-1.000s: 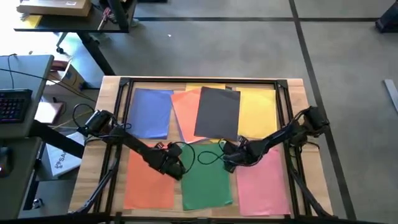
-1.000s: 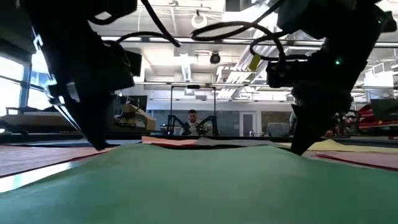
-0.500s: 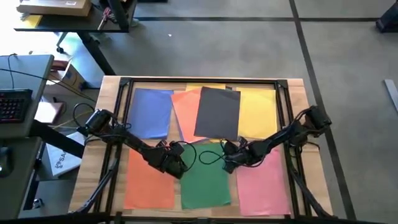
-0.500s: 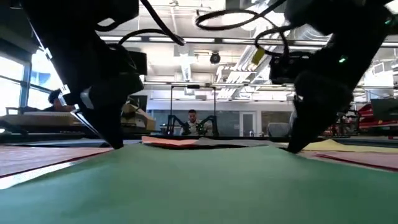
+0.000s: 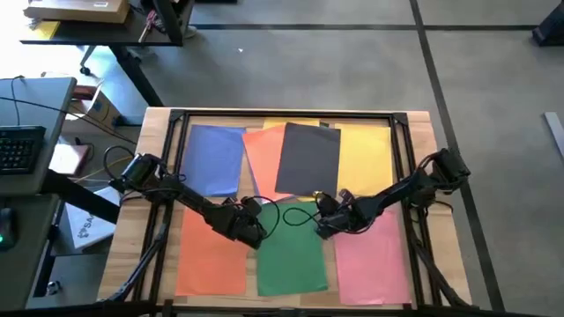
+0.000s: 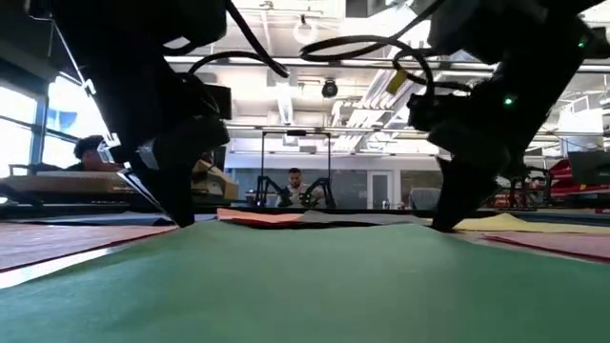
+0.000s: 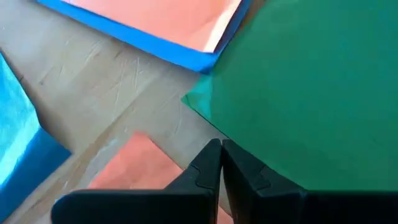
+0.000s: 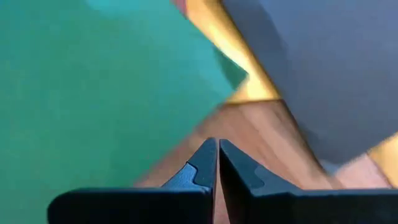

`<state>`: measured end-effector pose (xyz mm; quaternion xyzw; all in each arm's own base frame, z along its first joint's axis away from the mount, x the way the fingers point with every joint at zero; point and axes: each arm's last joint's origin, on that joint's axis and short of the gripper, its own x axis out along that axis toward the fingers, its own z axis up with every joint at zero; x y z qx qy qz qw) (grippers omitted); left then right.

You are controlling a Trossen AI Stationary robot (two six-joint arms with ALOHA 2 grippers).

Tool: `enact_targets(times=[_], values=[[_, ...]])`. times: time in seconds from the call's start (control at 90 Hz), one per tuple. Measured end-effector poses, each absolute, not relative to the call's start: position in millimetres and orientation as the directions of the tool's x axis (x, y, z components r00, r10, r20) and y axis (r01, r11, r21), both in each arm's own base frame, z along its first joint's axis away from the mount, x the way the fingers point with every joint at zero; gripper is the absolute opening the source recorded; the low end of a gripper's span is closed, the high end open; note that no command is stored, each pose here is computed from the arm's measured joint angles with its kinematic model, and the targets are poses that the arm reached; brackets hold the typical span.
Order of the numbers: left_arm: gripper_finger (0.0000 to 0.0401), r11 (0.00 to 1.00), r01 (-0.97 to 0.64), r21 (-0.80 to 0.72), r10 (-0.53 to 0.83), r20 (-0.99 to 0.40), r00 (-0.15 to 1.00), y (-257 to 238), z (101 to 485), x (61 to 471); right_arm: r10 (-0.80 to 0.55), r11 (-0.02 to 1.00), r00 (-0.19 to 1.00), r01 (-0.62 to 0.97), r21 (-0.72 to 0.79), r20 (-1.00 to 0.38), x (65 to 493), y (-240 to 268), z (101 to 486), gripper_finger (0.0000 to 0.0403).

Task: Organize paper
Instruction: Stack the green paper under the black paper on the bottom green paper

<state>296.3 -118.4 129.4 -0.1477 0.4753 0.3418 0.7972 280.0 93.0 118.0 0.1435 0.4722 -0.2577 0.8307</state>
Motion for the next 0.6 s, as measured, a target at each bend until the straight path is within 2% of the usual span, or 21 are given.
enact_targets(times=[0.356, 0.6], values=[[0.0, 0.736, -0.675, 0.053, 0.392, -0.846, 0.361, -125.5, 130.5, 297.9, -0.233, 0.844, 0.453, 0.533, 0.052, -0.86, 275.4, 112.8, 118.7, 0.0], [0.0, 0.739, -0.67, 0.066, 0.411, -0.833, 0.37, -130.2, 137.9, 300.1, -0.252, 0.835, 0.433, 0.549, 0.032, -0.865, 266.1, 121.4, 120.1, 0.0]])
